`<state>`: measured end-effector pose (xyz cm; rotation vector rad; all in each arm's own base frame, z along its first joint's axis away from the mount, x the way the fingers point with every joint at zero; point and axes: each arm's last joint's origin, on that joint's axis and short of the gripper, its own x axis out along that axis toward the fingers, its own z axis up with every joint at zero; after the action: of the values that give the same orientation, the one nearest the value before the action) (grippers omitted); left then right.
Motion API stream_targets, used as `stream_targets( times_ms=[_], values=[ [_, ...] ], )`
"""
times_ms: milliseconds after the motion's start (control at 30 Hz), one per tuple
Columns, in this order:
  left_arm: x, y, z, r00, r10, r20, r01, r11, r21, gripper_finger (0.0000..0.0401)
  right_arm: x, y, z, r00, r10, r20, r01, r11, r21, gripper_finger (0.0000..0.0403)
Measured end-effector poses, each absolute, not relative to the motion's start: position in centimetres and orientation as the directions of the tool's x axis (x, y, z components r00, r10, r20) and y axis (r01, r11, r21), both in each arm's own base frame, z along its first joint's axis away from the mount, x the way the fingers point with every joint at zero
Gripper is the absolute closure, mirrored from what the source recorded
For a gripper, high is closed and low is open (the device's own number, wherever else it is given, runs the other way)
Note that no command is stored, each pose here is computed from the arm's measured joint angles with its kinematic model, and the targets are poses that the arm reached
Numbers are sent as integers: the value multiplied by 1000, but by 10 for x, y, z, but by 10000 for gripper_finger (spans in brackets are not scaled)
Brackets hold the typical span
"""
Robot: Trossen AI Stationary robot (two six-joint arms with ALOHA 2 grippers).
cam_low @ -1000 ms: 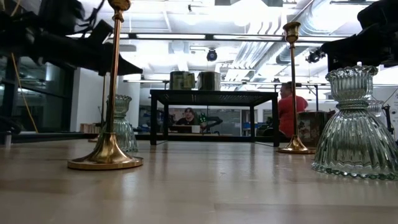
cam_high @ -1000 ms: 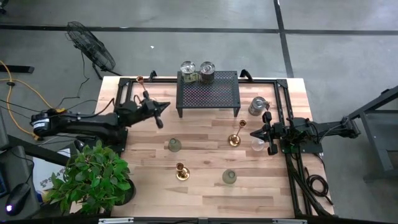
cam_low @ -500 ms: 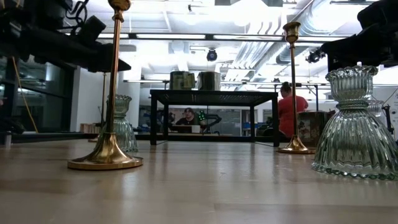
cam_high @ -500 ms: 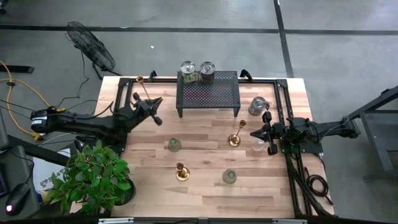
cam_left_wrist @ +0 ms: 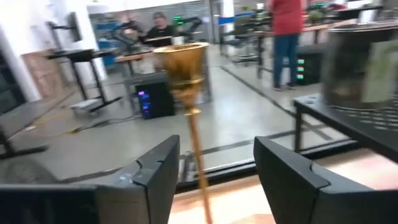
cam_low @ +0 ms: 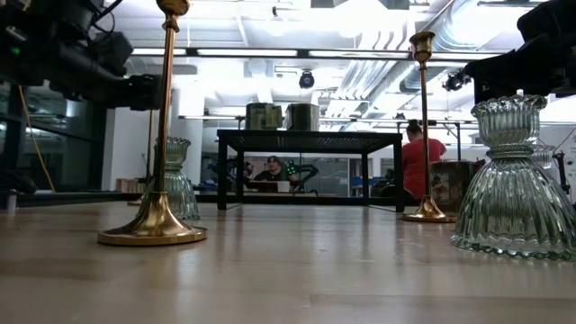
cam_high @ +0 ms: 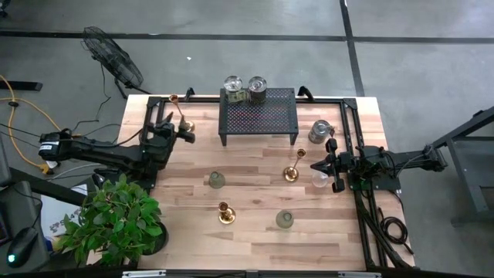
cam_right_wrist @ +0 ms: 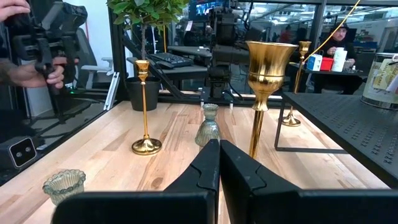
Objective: Stock candles on shelf
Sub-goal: Put the top gold candle holder on the shelf
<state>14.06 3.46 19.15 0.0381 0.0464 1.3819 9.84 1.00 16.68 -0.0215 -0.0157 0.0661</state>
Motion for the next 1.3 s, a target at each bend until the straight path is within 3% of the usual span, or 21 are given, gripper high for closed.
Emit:
stream_targets(
  times_ms=[233, 500, 1067, 1300],
  values=[
    [138, 43, 182, 203, 979, -28, -979, 203, 10, 184, 98, 10, 167, 998, 66, 15, -66, 998, -22, 400],
    [128, 67, 172, 132, 990, -53, -989, 128, -78, 184, 98, 10, 167, 998, 66, 15, -66, 998, -22, 400],
    [140, 89, 163, 255, 965, -55, -958, 245, -151, 185, 98, 10, 167, 998, 67, 15, -66, 998, -22, 400],
    [141, 90, 164, 253, 967, -41, -957, 244, -156, 185, 98, 10, 167, 998, 66, 15, -66, 998, -22, 400]
  ],
)
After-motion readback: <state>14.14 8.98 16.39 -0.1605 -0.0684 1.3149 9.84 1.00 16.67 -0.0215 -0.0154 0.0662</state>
